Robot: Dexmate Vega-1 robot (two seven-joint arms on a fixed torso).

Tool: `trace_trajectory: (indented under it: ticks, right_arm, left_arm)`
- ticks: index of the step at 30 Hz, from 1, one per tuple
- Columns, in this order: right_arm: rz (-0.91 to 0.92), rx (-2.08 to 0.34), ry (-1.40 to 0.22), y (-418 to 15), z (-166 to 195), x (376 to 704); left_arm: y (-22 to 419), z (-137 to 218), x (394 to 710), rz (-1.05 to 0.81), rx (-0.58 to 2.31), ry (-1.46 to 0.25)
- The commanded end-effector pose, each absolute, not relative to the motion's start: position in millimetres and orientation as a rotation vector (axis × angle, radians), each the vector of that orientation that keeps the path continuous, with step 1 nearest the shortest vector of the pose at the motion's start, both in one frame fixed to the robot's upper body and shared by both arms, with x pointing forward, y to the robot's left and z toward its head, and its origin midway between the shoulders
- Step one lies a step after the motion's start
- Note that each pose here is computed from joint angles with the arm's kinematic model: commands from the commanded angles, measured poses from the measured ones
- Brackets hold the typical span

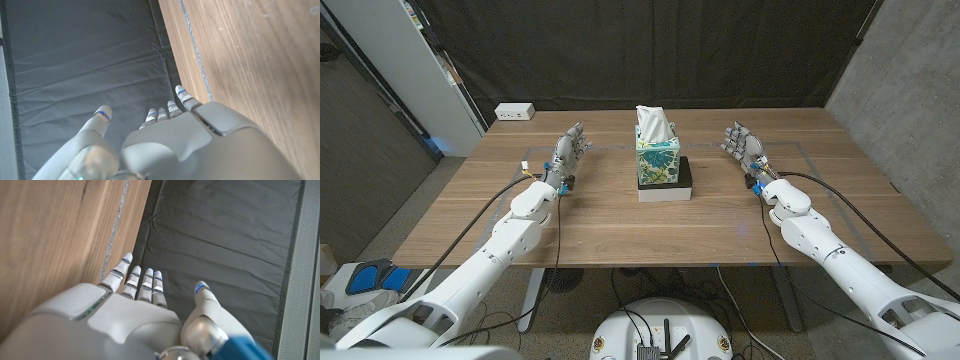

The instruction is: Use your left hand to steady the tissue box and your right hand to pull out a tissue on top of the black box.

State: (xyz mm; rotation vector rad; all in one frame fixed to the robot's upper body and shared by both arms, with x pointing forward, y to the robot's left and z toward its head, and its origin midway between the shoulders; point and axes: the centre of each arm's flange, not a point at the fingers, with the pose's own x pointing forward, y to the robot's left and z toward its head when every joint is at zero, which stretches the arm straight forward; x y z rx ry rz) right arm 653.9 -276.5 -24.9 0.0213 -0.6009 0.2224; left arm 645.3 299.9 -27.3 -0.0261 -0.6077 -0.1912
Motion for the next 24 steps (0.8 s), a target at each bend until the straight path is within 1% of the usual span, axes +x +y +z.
trace_trajectory:
  ticks: [1,8,12,21,24]
  right_arm:
    - [0.231,0.009,-0.654,-257,-14,672]
    - [0.222,-0.003,-0.665,-261,-6,682]
    - [0.213,-0.001,-0.665,-263,-4,684]
    - [0.190,-0.009,-0.665,-267,-3,685]
    - [0.186,-0.010,-0.664,-267,-3,685]
  left_arm:
    - [311,-23,636,-0.153,-0.010,-0.667]
    - [312,-19,641,-0.162,0.017,-0.668]
    - [310,-11,644,-0.170,0.091,-0.678]
    - [309,5,642,-0.115,0.259,-0.733]
    - [308,9,638,-0.065,0.332,-0.760]
